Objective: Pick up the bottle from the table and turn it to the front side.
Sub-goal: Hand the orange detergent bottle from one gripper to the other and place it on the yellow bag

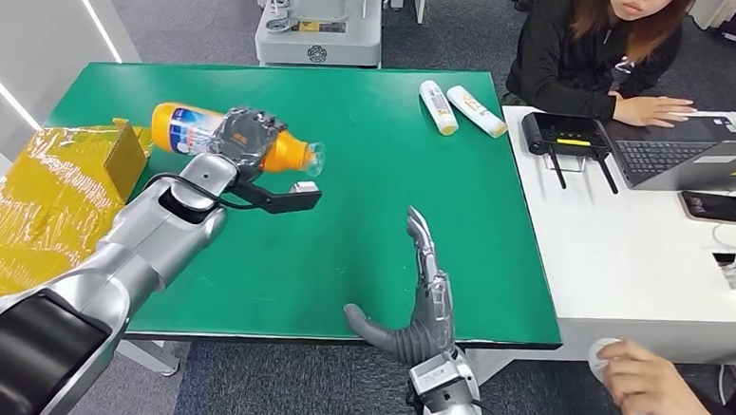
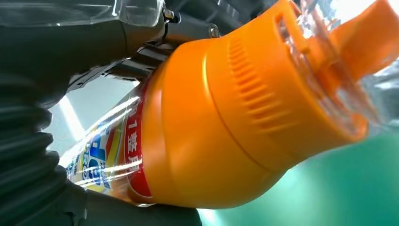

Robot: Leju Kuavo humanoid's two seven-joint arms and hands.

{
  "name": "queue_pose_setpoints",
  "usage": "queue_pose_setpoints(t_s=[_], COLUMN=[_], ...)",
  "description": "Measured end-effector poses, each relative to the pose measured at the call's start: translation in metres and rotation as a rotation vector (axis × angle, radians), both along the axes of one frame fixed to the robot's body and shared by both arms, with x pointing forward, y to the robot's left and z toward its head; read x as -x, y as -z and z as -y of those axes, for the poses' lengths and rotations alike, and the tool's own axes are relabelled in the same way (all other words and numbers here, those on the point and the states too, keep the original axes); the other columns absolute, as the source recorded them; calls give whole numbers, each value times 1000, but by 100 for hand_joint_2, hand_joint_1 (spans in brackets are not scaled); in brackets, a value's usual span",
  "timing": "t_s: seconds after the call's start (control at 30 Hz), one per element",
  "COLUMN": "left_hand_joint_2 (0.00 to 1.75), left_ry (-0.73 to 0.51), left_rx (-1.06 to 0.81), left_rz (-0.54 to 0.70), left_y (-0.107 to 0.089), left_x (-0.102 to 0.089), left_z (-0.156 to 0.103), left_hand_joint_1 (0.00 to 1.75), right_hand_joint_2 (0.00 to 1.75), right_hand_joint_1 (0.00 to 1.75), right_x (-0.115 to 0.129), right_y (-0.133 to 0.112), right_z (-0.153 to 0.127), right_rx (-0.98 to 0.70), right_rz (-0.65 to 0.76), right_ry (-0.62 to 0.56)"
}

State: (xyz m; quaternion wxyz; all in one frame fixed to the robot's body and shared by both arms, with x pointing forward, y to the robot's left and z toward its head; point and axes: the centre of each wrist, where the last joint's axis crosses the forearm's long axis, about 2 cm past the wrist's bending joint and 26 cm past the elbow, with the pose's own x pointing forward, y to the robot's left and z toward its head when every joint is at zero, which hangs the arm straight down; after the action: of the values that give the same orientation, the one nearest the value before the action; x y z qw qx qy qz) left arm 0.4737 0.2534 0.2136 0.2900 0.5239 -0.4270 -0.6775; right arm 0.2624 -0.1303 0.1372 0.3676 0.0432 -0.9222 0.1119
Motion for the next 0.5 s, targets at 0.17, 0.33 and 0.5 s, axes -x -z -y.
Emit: queue_pose_setpoints(t_s=[0.17, 0.33, 0.5], left_hand_joint_2=[175, 175, 175], left_ry=[-229, -342, -490], left_rx=[-43, -66, -76], left_rz=[22, 48, 76], left_y=[8, 11, 10], left_x=[1, 2, 3], left_z=[-40, -65, -86], left_hand_joint_1=[175, 175, 175], right_hand_joint_2=[175, 175, 175], right_hand_joint_1=[0, 0, 0], right_x=[2, 3, 7], right_y=[2, 3, 6], right_z=[1, 1, 0], right_rx=[7, 11, 14], right_rz=[-4, -10, -31], right_ry=[-1, 1, 10])
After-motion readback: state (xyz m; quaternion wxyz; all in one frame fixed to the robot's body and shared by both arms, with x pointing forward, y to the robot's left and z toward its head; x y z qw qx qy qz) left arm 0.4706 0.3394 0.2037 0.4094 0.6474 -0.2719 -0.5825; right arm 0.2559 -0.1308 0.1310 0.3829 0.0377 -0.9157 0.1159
